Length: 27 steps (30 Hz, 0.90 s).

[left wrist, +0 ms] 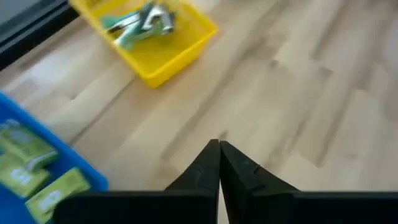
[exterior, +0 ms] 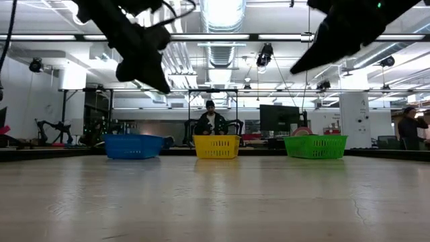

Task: Pick and place Stapler, Stapler remover, tape
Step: Return to Home Position

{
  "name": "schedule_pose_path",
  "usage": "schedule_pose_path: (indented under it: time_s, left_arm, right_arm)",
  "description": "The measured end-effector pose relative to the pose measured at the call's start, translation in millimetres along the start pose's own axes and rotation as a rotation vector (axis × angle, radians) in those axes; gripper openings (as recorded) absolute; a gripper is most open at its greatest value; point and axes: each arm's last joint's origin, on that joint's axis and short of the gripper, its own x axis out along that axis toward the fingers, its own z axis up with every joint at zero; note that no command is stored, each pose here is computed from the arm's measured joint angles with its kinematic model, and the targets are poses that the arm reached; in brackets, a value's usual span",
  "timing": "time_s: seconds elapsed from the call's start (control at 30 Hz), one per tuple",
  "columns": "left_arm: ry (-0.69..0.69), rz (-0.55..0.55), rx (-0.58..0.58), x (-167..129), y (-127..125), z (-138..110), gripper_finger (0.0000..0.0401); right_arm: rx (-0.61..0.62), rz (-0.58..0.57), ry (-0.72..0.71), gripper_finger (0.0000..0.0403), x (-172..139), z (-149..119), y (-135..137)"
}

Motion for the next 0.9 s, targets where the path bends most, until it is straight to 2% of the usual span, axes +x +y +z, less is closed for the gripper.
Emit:
schedule_pose_path:
  time_s: [0.13, 0.3, 0.43, 0.6, 0.73, 0.9]
  left_arm:
    - [-0.134, -0.133, 0.060, -15.7, -18.1, -13.1, 0.0010]
    - [-0.334, -0.339, 0.181, -29.9, -29.3, -38.9, 0.0004]
    - [-0.381, -0.325, 0.328, -29.6, -18.0, -64.4, 0.0015]
    - [-0.357, -0.376, 0.253, -21.0, -1.5, -96.4, 0.0026]
    - [-0.433, -0.392, 0.228, -17.6, 12.0, -109.9, 0.0025]
    - [-0.571, -0.513, 0.256, -20.6, 23.9, -116.9, 0.0018]
  right_arm:
    - [0.024, 0.101, -0.072, 0.0008, -23.0, 1.9, -13.6]
    - [0.068, 0.199, -0.176, 0.0008, -39.8, -29.8, -24.6]
    - [0.111, 0.189, -0.238, 0.0008, -48.5, -54.9, -38.9]
    - [0.156, 0.238, -0.276, 0.0008, -54.8, -78.4, -52.6]
    - [0.134, 0.268, -0.355, 0.0008, -62.2, -84.8, -63.1]
    - [0.125, 0.283, -0.451, 0.0008, -72.8, -83.7, -76.4]
